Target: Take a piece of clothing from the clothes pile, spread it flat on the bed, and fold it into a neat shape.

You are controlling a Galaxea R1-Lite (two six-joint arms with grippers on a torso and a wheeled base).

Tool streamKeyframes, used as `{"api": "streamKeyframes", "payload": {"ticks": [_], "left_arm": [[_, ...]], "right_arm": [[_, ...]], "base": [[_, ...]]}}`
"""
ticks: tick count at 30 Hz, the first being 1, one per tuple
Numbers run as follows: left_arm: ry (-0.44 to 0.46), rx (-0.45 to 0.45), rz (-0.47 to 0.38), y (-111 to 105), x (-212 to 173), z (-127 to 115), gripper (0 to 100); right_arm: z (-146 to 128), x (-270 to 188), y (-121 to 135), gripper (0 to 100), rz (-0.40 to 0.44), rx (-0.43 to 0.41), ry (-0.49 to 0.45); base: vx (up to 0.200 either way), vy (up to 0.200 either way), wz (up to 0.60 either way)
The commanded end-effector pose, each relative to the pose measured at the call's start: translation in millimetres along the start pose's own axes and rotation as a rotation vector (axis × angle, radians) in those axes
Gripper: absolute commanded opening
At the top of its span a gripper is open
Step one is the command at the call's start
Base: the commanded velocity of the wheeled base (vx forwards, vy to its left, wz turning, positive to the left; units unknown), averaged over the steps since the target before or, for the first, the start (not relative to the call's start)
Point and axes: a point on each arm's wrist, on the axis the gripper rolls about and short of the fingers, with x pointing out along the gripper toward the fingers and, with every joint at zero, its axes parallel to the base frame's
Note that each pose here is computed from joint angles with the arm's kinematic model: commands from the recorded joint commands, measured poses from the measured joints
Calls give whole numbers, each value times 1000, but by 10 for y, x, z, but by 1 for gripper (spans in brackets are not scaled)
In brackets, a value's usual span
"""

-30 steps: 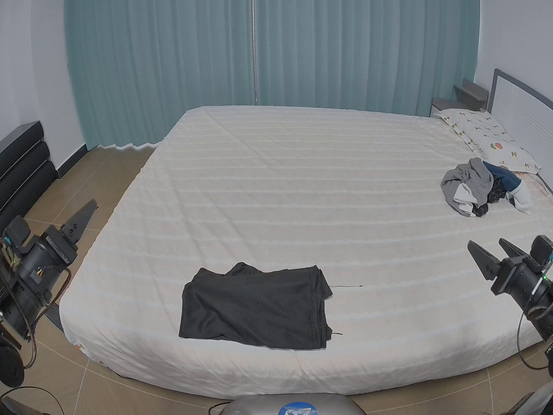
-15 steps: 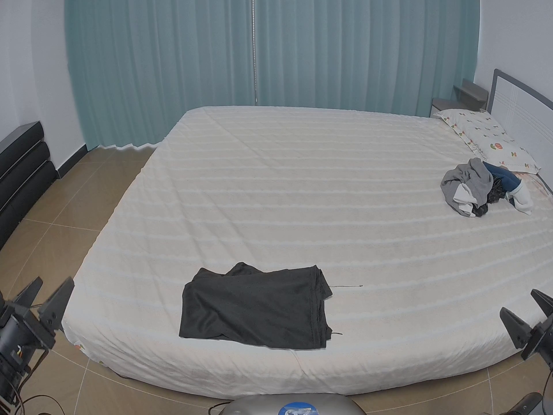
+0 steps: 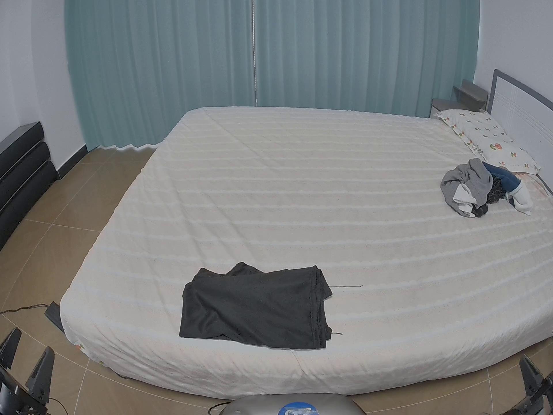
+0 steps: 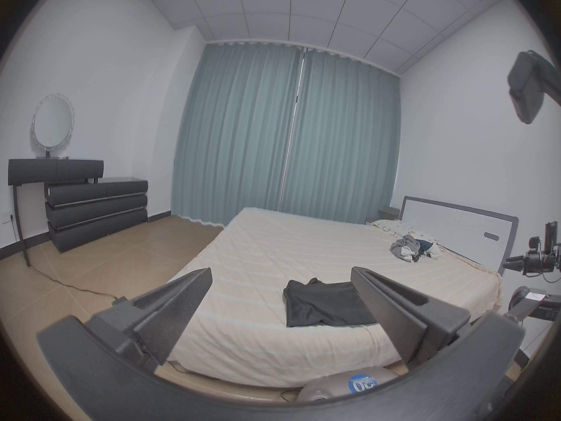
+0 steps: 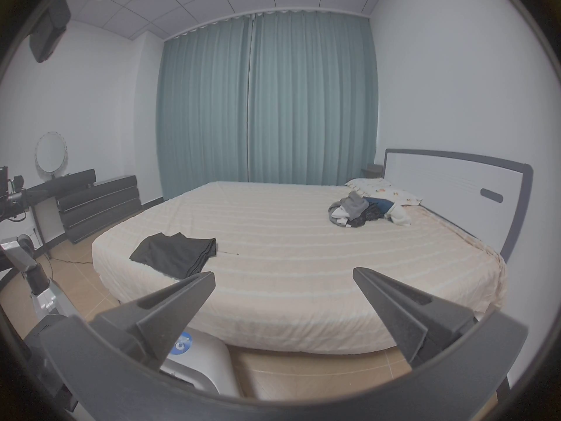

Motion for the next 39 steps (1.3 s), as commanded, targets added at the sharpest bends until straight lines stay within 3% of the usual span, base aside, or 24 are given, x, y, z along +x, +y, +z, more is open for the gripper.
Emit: {"api": "streamKeyframes", "payload": {"ticks": [1,9,16,17,18,19,27,34,36,39], "left_arm": [[-133,30,-16,0,-144,-65,100],[-302,73,-27,32,-10,-197,100],[-220,79,-4,49,12,-279,100],[-141,70,7,63,27,-358,100],[-136,70,9,64,27,-363,100],[-77,53,18,74,34,-423,100],[-77,54,1,70,35,-420,100],[-59,107,-125,42,33,-428,100],[-62,121,-109,45,34,-428,100],[-73,118,9,72,35,-425,100]], "right_arm": [[-13,-127,11,100,-39,-7,-169],[-221,173,15,100,-57,-27,-358],[-312,201,16,100,-63,-23,-262],[-328,205,17,100,-63,-19,-244],[-326,204,17,100,-62,-20,-245],[-323,204,17,100,-59,-23,-249],[-327,204,20,100,-46,6,-244],[-326,204,16,100,-59,16,-246],[-325,204,15,100,-67,12,-248],[-320,203,15,100,-67,-11,-252]], "base": [[0,0,0],[0,0,0],[0,0,0],[0,0,0],[0,0,0],[0,0,0],[0,0,0],[0,0,0],[0,0,0],[0,0,0]]}}
